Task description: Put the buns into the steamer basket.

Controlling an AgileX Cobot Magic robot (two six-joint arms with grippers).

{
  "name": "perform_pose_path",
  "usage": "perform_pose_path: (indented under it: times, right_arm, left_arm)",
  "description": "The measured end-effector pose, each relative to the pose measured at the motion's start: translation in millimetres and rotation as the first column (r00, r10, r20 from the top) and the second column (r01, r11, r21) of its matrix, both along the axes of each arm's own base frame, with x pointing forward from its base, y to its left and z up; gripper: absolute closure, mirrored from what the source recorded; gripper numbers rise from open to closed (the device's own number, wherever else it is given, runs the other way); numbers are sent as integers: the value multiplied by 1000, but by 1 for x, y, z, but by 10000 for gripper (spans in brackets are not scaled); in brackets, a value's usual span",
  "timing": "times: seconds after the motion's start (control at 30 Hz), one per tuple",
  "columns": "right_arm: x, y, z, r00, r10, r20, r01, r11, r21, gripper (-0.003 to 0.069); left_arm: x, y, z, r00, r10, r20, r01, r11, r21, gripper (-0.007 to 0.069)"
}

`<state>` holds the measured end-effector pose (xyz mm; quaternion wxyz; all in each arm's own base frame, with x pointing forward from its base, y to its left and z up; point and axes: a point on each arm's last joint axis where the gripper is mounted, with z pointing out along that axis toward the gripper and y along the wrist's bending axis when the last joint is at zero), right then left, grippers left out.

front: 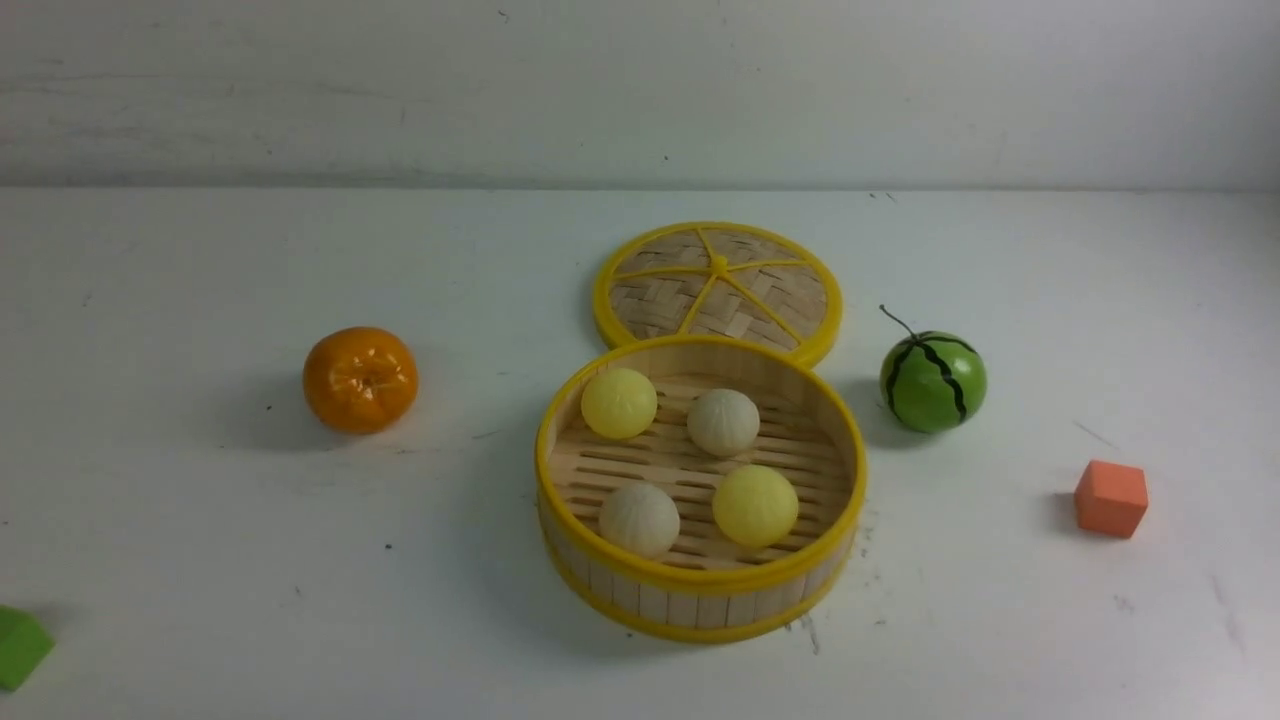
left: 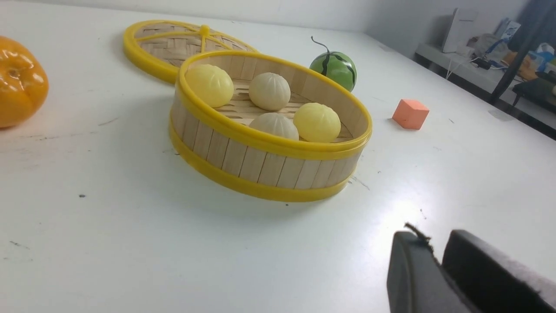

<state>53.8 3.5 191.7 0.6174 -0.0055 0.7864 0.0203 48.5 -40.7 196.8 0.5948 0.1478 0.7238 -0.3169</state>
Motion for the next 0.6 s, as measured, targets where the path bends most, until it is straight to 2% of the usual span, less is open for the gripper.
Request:
perform_pose_path:
  times: [0.1, 0.6]
  right_arm:
    - [-1, 0, -18, 999, 2, -51, -2, 1000, -9, 680]
    - [-2, 0, -19, 998, -2, -66, 2, 1000, -10, 676]
  left_arm:
    - [0, 0, 0, 1000, 0, 0, 0, 1000, -1, 517]
    - [0, 0, -1, 1000, 0, -8, 0, 1000, 3, 512]
